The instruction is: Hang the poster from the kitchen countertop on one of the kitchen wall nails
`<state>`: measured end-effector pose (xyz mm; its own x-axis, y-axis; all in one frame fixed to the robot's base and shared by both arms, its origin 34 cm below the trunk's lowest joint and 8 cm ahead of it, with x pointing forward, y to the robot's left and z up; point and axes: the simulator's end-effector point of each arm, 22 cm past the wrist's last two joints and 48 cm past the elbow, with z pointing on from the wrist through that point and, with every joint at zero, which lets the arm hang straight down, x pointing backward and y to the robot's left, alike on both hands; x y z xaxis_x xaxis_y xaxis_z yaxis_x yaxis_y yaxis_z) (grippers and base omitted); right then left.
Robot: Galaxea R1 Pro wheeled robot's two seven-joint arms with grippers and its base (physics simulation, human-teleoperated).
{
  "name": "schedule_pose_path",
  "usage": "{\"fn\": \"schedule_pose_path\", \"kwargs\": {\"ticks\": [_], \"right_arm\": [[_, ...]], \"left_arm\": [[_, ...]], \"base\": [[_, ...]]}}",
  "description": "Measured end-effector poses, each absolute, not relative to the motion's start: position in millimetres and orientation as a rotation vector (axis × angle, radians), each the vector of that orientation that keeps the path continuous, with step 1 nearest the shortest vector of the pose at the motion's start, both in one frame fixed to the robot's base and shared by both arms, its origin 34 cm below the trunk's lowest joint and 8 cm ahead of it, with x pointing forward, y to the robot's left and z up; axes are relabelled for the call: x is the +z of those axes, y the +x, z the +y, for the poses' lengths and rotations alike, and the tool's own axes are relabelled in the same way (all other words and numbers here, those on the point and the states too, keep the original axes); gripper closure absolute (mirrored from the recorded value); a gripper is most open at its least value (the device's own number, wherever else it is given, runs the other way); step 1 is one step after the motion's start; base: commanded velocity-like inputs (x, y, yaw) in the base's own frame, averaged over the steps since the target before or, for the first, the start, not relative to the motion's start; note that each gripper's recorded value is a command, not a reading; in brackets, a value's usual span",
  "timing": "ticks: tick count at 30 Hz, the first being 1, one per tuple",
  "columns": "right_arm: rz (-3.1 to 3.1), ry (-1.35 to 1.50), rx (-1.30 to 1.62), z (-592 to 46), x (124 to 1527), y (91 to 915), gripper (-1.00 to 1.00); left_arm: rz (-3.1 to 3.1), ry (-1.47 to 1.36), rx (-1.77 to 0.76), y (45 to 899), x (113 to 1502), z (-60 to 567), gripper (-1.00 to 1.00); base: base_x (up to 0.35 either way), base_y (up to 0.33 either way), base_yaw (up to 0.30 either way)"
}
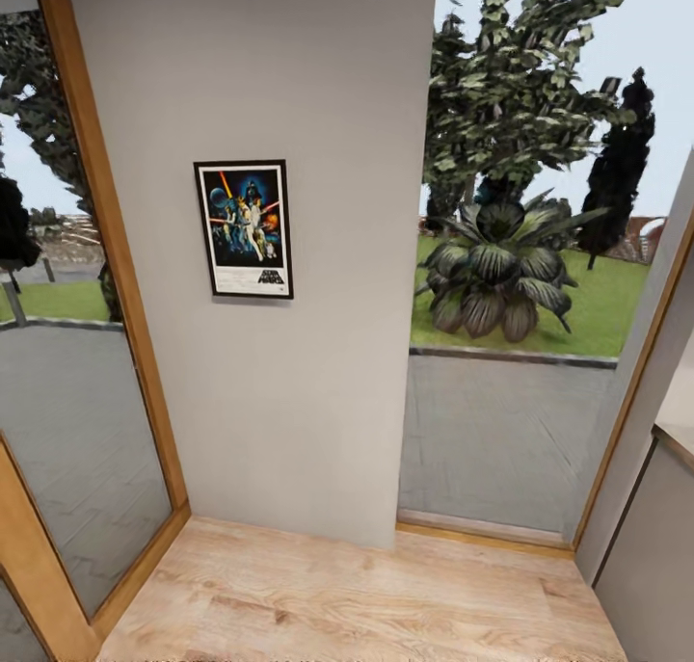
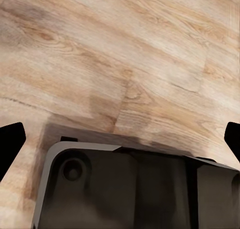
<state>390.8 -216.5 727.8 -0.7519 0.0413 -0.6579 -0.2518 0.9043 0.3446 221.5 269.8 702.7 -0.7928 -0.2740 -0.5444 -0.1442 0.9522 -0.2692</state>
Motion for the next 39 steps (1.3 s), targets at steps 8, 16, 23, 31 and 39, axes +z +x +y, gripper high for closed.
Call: {"fn": "schedule_pose_path", "kwargs": {"ticks": [8, 16, 23, 31, 39], "right_arm": [[2.376, -0.147, 0.548, -217, 724, 388, -1.00], [2.388, -0.144, 0.550, -216, 721, 384, -1.00], [2.398, -0.141, 0.550, -217, 718, 381, -1.00], [2.406, -0.140, 0.553, -217, 716, 379, -1.00], [2.449, -0.135, 0.536, -233, 706, 364, -1.00]], "left_arm": [[2.507, -0.297, -0.284, 218, 701, 270, -1.00], [2.519, -0.300, -0.283, 214, 700, 270, -1.00], [2.529, -0.302, -0.282, 211, 699, 270, -1.00], [2.539, -0.304, -0.281, 208, 698, 270, -1.00], [2.543, -0.305, -0.282, 206, 697, 269, -1.00]], "base": [[0.000, 0.000, 0.000], [0.000, 0.000, 0.000], [0.000, 0.000, 0.000], [0.000, 0.000, 0.000], [0.000, 0.000, 0.000]]}}
